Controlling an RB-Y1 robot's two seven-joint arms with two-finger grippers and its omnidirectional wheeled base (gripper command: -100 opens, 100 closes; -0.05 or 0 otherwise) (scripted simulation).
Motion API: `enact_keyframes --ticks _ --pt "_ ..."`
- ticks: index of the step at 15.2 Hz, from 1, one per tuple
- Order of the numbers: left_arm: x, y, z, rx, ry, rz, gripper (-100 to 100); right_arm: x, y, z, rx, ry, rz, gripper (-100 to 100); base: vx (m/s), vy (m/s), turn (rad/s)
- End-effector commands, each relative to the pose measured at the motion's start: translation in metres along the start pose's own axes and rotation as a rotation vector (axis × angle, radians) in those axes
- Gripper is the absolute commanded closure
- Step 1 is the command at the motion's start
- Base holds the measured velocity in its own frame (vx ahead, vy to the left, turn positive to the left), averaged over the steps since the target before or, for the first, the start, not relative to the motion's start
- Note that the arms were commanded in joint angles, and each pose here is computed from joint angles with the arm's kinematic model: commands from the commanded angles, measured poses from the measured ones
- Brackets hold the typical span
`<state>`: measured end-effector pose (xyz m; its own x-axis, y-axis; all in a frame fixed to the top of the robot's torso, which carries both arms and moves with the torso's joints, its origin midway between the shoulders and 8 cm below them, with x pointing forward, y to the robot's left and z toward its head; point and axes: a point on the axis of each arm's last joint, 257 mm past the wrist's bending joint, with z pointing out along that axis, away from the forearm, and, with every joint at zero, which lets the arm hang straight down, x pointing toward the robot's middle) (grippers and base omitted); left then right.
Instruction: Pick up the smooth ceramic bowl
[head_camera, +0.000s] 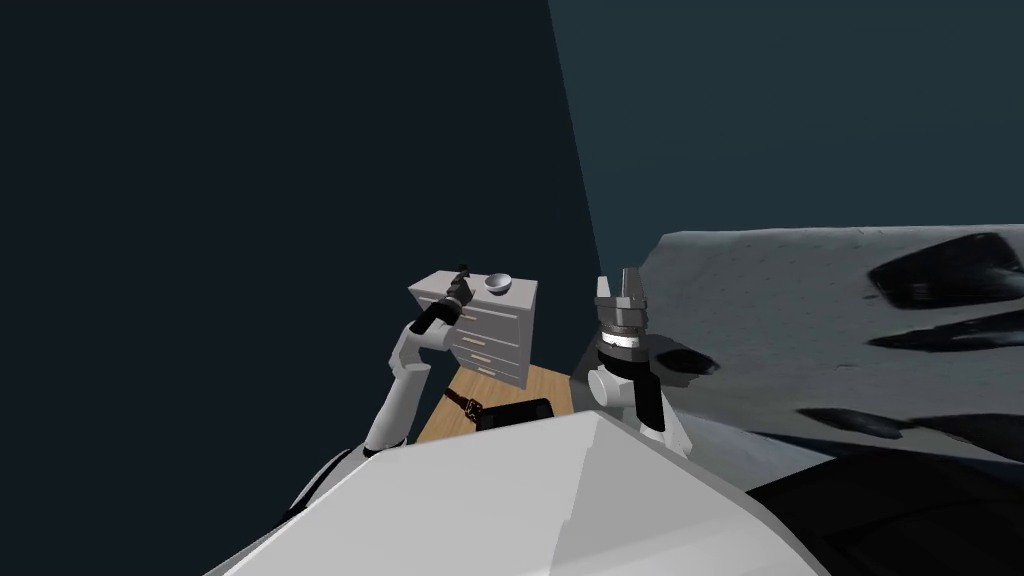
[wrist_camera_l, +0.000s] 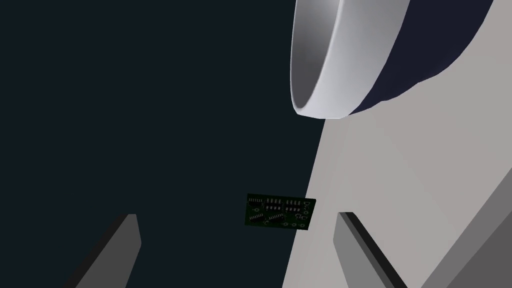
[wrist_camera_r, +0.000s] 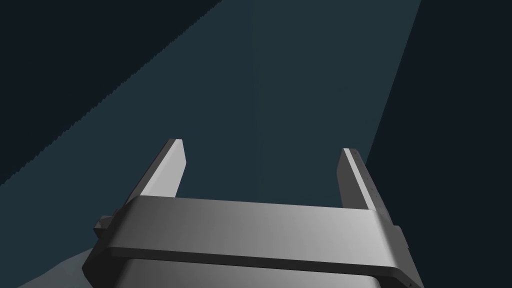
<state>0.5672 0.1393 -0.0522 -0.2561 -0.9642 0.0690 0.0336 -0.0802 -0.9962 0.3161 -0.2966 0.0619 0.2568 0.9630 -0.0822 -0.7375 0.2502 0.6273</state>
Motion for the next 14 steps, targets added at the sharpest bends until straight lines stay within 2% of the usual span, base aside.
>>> enact_keyframes --ticks 1,2,3,5,6,9,10,13,14 --pt "0.003 0.005 0.005 -0.038 0.001 -0.003 -100 0.0 0.0 0.0 0.0 0.0 0.0 0 -0.004 0.009 0.022" --pt "0.003 0.006 0.004 -0.04 0.001 -0.003 -100 0.0 0.0 0.0 0.0 0.0 0.0 0 -0.003 0.005 -0.008" --pt "0.012 0.006 0.015 -0.065 0.019 -0.015 -100 0.0 0.0 0.0 0.0 0.0 0.0 0 -0.005 0.009 0.044" --pt "0.012 0.011 0.016 -0.094 0.015 -0.012 -100 0.0 0.0 0.0 0.0 0.0 0.0 0 -0.003 0.009 0.045" --pt "0.021 0.011 0.025 -0.115 0.033 -0.025 -100 0.0 0.0 0.0 0.0 0.0 0.0 0 -0.005 0.012 0.075" --pt "0.021 0.015 0.026 -0.149 0.029 -0.019 -100 0.0 0.0 0.0 0.0 0.0 0.0 0 -0.002 0.009 0.025" --pt "0.031 0.014 0.034 -0.172 0.048 -0.03 -100 0.0 0.0 0.0 0.0 0.0 0.0 0 0.0 0.007 0.052" --pt "0.032 0.019 0.034 -0.206 0.044 -0.024 -100 0.0 0.0 0.0 0.0 0.0 0.0 0 0.001 0.005 0.029" --pt "0.043 0.017 0.042 -0.23 0.063 -0.032 -100 0.0 0.0 0.0 0.0 0.0 0.0 0 0.0 0.006 0.061"
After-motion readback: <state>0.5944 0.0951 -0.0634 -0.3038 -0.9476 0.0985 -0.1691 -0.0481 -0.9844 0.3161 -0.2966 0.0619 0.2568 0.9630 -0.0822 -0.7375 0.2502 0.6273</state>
